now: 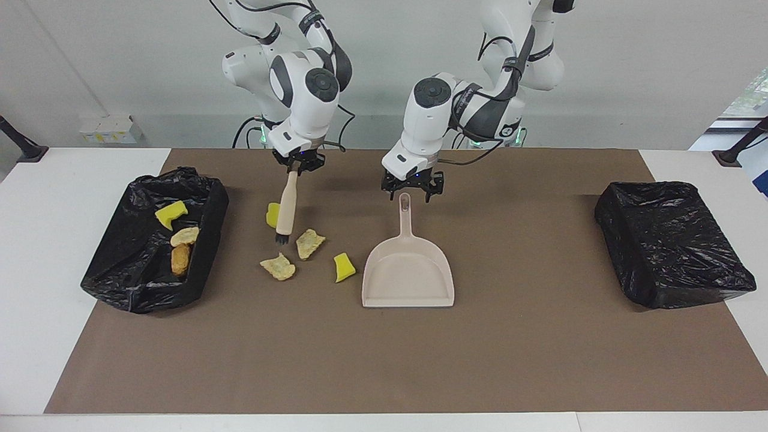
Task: Sweep and dump trash in bin
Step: 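Move the brush with the right gripper toward the remaining pieces, then sweep the bread and sponge pieces into the dustpan with the right gripper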
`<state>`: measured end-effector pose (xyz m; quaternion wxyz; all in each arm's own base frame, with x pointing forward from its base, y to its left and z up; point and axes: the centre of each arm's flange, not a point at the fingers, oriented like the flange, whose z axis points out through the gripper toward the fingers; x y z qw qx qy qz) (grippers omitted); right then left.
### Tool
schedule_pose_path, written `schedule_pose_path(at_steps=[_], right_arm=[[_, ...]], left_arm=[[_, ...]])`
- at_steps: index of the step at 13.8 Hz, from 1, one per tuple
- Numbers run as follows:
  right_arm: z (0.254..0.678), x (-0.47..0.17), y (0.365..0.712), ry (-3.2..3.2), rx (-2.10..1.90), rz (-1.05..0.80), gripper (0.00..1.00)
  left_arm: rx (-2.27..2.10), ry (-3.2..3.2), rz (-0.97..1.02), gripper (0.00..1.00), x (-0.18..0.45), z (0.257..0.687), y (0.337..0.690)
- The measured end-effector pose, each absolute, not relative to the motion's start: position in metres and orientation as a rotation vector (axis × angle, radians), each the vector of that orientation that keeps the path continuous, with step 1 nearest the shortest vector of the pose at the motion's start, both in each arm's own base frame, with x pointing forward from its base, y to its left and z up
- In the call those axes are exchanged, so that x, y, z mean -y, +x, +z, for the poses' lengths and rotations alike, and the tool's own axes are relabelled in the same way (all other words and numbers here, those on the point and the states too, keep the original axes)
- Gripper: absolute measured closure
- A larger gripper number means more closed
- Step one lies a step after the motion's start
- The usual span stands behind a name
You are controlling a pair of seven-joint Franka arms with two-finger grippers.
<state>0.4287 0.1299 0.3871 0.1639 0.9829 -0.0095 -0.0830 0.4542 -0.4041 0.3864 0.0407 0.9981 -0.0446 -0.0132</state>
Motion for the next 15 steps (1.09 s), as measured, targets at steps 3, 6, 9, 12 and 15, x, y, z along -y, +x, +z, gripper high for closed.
schedule_pose_path(at_steps=[3, 6, 9, 12, 15], right_arm=[[0.379, -0.095, 0.446, 2.831, -0.029, -0.189, 0.73], [0.373, -0.086, 0.457, 2.821, -0.138, -0.129, 0.73], [0.353, -0.081, 0.469, 2.793, -0.206, -0.091, 0.73], [0.336, -0.082, 0.477, 2.793, -0.221, -0.097, 0.73], [0.338, -0.103, 0.476, 2.836, -0.224, -0.099, 0.73]], left_arm=[[0.128, 3.06, -0.048, 0.0, 0.403, 0.371, 0.457], [0.128, 3.069, -0.066, 0.09, 0.401, 0.363, 0.453], [0.149, 3.074, -0.08, 0.46, 0.399, 0.357, 0.451], [0.293, 3.076, -0.104, 0.68, 0.395, 0.358, 0.45], [0.613, 3.053, -0.184, 0.68, 0.378, 0.369, 0.449]])
